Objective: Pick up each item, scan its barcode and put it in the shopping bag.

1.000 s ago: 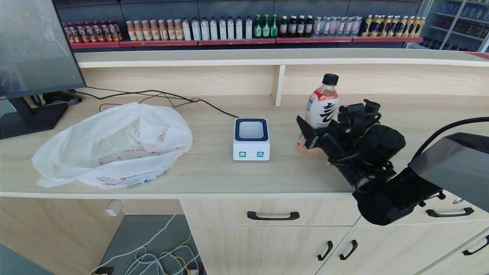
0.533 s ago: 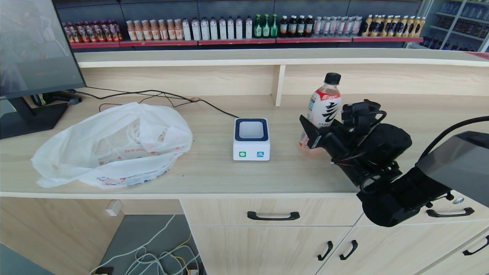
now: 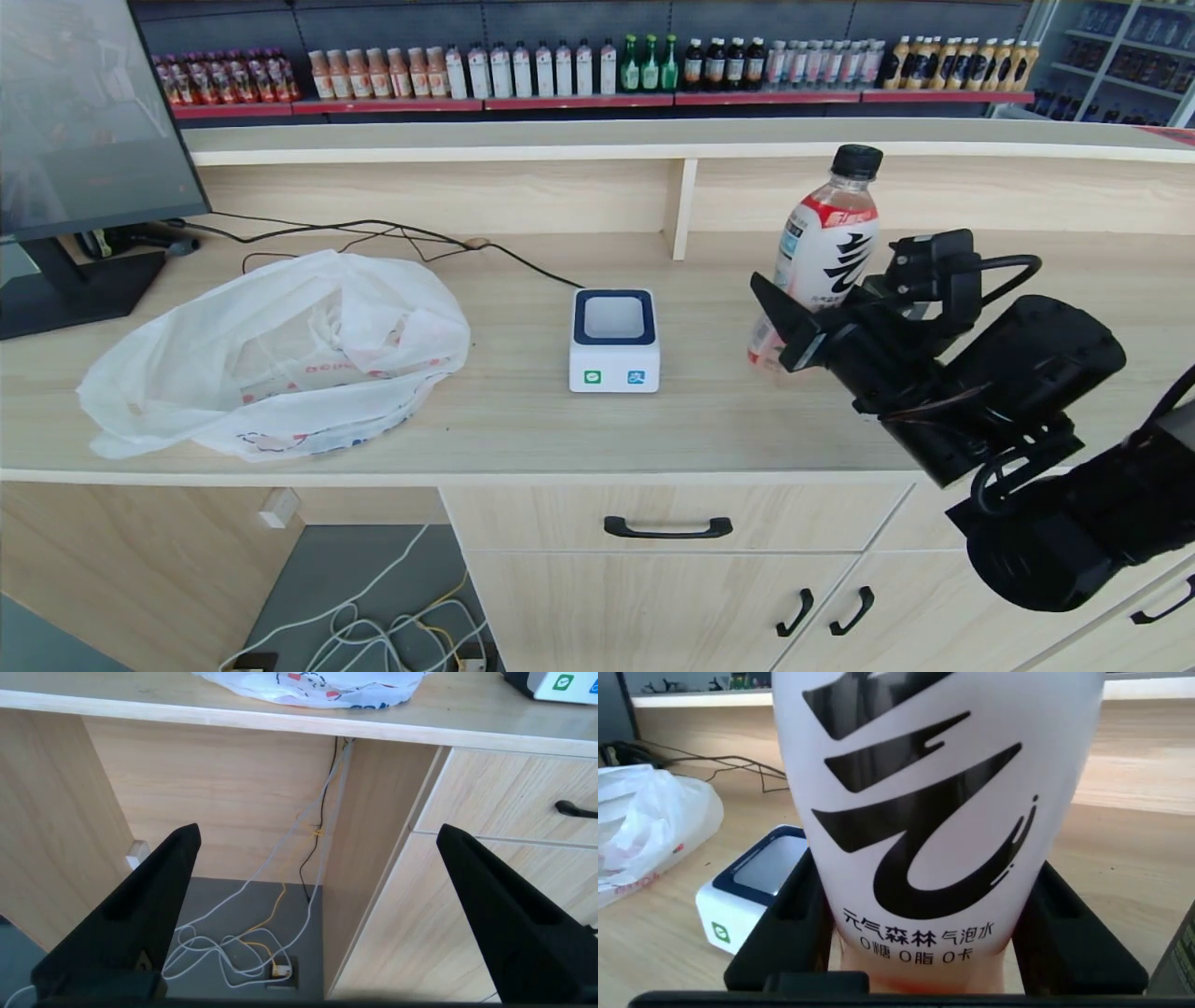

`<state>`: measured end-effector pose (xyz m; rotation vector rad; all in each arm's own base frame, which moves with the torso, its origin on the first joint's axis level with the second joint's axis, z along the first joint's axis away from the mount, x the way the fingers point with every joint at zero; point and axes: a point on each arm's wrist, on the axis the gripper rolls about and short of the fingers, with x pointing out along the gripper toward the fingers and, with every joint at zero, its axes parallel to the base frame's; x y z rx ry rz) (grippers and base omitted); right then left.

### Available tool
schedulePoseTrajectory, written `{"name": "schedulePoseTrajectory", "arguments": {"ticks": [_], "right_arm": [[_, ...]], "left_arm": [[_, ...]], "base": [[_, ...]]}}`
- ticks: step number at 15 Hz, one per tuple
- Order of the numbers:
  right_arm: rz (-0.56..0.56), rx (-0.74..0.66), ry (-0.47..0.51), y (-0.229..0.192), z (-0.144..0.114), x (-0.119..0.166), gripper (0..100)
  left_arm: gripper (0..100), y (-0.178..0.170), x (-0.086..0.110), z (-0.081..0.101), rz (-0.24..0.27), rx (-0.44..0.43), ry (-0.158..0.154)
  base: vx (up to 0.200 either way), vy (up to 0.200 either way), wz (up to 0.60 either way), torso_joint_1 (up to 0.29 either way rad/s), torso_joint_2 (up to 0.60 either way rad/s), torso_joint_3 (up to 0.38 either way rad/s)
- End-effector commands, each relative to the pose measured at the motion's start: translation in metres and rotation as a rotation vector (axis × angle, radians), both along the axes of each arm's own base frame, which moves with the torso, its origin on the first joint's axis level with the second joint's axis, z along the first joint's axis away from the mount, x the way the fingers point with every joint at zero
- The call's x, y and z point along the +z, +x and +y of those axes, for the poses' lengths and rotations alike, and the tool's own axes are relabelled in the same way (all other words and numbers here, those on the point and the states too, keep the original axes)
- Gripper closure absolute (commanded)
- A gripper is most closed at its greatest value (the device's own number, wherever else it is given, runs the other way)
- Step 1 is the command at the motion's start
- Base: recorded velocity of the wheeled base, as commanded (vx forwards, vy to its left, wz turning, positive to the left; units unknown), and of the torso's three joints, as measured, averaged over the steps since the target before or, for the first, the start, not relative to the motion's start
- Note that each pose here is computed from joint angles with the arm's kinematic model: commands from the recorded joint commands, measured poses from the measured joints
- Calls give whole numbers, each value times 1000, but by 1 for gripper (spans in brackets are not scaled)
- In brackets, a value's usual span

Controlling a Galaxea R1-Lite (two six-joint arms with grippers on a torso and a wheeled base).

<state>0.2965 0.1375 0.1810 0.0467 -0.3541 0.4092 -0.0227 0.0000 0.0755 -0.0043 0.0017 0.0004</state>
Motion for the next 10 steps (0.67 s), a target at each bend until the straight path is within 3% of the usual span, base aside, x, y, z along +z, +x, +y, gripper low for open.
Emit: {"name": "schedulePoseTrajectory", "arguments": {"ticks": [1,6,10], "right_arm": [[-20,82,2,-46,6,15,100],[-1,128,-10,-100,-13,16,100],[5,136,-11,-112,-19,14,100]], "left_arm": [[0,0,0,0,0,1,0],[0,0,0,0,0,0,0],[0,0,0,0,0,1,0]], "base": [[0,0,0,0,0,0],[0,0,0,0,0,0],[0,0,0,0,0,0]]}}
